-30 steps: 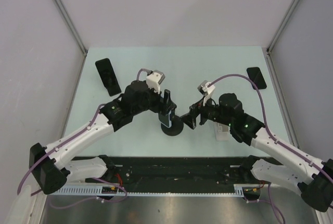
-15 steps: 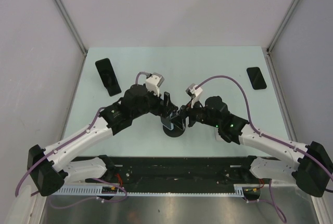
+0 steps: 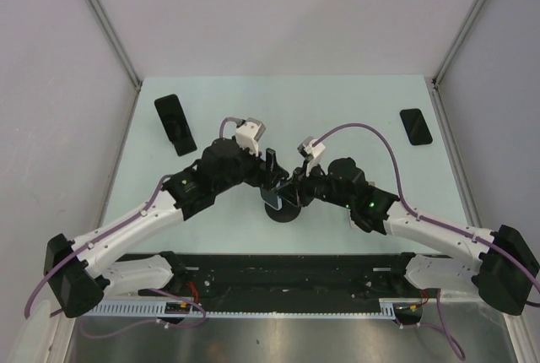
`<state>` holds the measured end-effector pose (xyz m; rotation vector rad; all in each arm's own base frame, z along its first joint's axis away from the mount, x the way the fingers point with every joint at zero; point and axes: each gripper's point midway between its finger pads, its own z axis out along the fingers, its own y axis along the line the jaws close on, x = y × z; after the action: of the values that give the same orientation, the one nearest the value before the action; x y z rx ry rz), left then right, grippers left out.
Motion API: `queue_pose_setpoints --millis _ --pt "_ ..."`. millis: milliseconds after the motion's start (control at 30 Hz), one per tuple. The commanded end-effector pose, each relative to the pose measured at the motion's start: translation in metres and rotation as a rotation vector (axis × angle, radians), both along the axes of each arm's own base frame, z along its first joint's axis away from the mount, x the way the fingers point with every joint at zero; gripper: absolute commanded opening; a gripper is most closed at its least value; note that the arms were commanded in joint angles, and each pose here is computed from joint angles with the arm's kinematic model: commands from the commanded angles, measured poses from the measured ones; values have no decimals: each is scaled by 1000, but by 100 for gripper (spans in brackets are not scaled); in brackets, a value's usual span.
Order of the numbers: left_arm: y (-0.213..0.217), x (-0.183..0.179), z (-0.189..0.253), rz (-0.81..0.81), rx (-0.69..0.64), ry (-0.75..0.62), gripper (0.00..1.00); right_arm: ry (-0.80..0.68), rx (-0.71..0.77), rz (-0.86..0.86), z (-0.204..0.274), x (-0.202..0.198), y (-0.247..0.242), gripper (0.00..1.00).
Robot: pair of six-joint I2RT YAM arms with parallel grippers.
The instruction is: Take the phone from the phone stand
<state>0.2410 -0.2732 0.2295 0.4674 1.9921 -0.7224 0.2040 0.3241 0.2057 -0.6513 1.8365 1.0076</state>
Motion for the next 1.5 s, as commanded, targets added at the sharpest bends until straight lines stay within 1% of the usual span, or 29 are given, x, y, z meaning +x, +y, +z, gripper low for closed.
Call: queue_pose_setpoints --millis 0,67,100,300,333,400,433,533,767,1100,1333,1467 --pt "-12 -4 62 -36 -182 -125 0 5 -42 -15 -11 1 -4 0" --pt "-10 -5 62 -39 -173 -139 0 1 -51 -10 -12 -1 -6 0" --pt "-5 -1 62 -10 -164 -150 1 0 -56 -4 -13 -2 -7 0" --pt "4 2 57 -18 -128 -182 0 -8 -57 43 -14 -12 -9 0" --pt "2 -1 55 -47 -133 -174 0 -7 -50 49 -14 -15 -10 0" --pt "10 2 56 -46 -142 -173 0 -6 -47 58 -15 -18 -11 0" --pt "10 -2 54 -74 -150 -162 0 -3 -46 59 -17 -18 -12 0" --pt "18 -1 54 -93 -169 -150 0 7 -44 74 -20 -21 -14 0" --pt "26 -5 54 -139 -176 -158 0 25 -42 76 -23 -20 -17 0" --pt "37 -3 58 -127 -144 -200 0 45 -65 72 -32 -18 -19 0" --pt "54 7 63 -40 -114 -231 0 42 -89 57 -37 -14 -23 0" --pt "59 7 72 -28 -117 -254 0 43 -112 45 -43 -12 -26 0"
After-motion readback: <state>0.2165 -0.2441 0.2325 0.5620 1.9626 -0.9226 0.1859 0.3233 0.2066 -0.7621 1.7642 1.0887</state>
